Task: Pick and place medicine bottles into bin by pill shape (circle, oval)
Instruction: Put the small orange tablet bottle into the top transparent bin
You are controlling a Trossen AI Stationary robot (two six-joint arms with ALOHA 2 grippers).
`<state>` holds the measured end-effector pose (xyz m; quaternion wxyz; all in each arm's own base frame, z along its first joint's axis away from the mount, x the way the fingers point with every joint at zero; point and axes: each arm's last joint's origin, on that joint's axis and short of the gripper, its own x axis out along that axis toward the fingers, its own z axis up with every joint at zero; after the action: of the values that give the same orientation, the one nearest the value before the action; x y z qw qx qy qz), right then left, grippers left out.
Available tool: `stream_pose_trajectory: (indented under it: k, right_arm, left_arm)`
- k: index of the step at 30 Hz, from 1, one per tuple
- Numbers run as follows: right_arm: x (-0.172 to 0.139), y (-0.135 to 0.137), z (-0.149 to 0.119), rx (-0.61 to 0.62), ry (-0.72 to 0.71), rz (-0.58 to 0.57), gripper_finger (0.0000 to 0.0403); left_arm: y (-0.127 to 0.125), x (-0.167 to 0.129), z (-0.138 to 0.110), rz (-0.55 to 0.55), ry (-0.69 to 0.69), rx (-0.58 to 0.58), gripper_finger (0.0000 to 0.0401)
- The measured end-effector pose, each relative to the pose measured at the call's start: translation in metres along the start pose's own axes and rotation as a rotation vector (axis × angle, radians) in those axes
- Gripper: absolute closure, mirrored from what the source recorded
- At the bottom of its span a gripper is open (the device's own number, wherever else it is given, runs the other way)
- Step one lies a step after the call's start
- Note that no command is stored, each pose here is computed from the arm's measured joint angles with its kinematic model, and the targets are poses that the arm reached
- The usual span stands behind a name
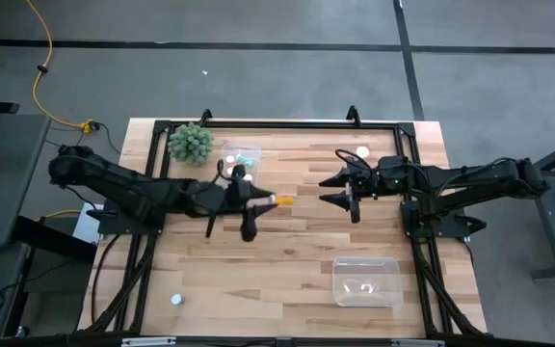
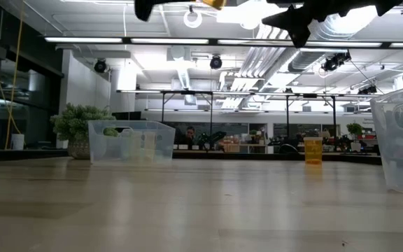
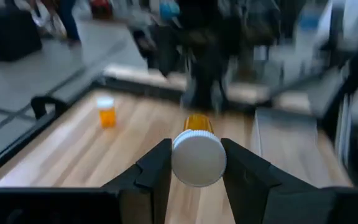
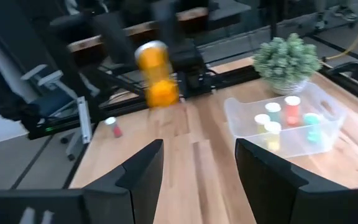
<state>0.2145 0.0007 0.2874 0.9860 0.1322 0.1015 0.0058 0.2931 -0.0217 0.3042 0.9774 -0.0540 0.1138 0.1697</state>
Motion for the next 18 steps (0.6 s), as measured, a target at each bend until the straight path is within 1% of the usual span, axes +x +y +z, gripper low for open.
stream_pose_trajectory:
  k: [4, 6, 9, 18]
  right_arm:
    - [0.0, 0.008, -0.002, -0.009, 0.001, 0.023, 0.021]
    - [0.0, 0.01, -0.002, -0.012, -0.001, 0.017, 0.021]
    - [0.0, 0.012, -0.003, -0.018, -0.005, 0.004, 0.021]
    - [0.0, 0.012, -0.002, -0.023, -0.018, -0.023, 0.021]
  left_arm:
    - [0.015, 0.009, -0.011, 0.015, -0.153, -0.118, 0.0286]
    - [0.02, 0.01, -0.014, 0.023, -0.185, -0.14, 0.0286]
    - [0.023, 0.011, -0.02, 0.034, -0.175, -0.137, 0.0286]
    - [0.023, 0.011, -0.019, 0.032, -0.179, -0.139, 0.0286]
